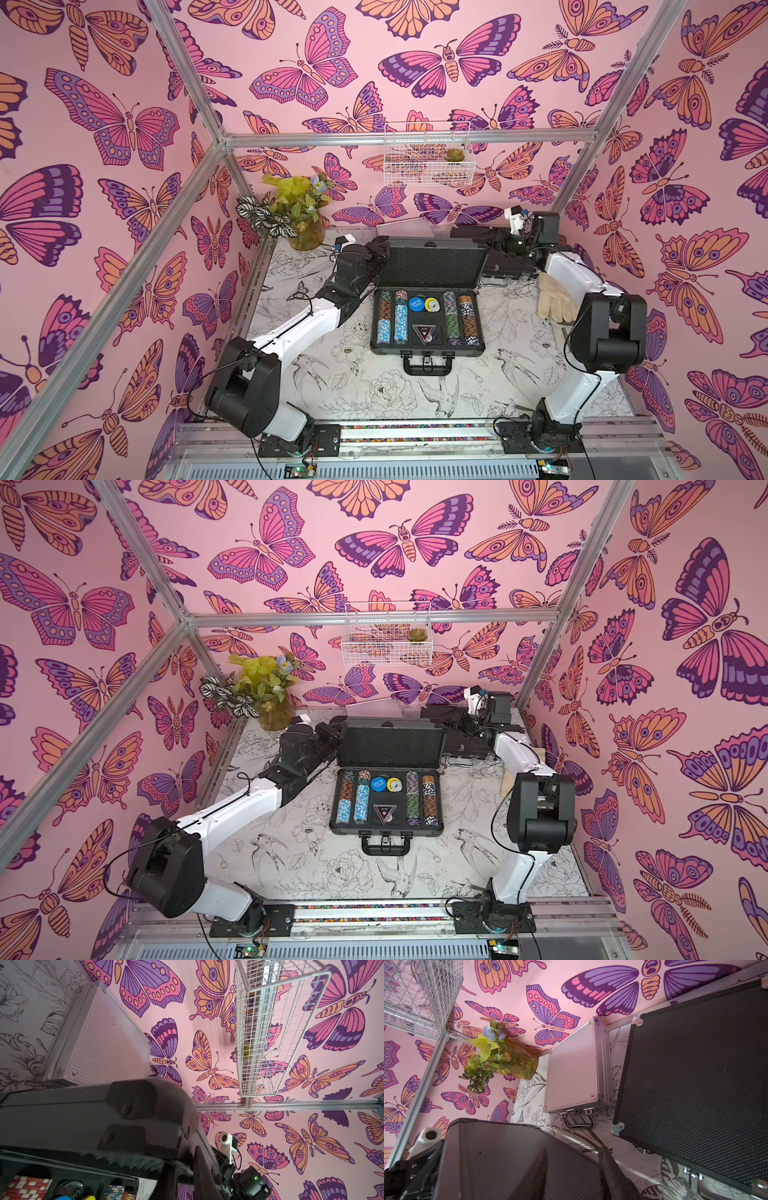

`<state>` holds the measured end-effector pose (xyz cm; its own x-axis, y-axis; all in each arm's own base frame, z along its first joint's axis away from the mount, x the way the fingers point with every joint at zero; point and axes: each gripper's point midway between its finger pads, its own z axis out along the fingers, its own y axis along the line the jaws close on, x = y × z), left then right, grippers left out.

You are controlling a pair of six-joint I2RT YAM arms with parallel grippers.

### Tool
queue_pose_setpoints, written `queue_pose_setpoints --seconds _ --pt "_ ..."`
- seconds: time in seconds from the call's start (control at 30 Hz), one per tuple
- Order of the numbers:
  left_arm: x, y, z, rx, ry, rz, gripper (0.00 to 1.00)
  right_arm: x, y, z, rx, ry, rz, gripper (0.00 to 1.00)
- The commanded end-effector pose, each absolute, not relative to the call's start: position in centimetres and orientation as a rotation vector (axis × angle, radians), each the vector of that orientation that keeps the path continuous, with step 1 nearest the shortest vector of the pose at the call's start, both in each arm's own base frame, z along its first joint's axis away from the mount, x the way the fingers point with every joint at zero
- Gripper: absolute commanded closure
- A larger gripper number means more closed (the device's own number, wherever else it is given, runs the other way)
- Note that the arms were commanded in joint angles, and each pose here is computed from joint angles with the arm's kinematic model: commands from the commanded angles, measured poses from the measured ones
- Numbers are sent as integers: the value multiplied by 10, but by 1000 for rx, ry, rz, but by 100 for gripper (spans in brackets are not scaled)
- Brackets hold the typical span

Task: Close the poker set cases
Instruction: Close the lid of the poker set case.

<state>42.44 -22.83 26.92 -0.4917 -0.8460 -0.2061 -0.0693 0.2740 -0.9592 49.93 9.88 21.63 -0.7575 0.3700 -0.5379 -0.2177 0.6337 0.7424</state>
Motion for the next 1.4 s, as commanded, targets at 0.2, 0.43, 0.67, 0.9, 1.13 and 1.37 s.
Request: queue_pose_setpoints --seconds 0.2,0.43,0.67,0.9,1.13,1.37 --pt "396 -226 211 -767 2022 -1090 73 478 119 211 66 2170 1253 58" --pt "384 -215 209 -769 2040 -1043 64 472 125 211 71 2157 1264 58" --pt "362 -207 204 -768 2107 -1018 57 466 124 205 126 2168 1238 58" --pt "334 -192 203 -767 2135 -990 53 458 130 192 175 2175 1223 58" --pt "319 -185 186 -774 2180 -969 50 450 132 179 213 2204 1199 58" --pt "305 -183 175 -762 2237 -957 50 439 127 171 258 2229 1165 58"
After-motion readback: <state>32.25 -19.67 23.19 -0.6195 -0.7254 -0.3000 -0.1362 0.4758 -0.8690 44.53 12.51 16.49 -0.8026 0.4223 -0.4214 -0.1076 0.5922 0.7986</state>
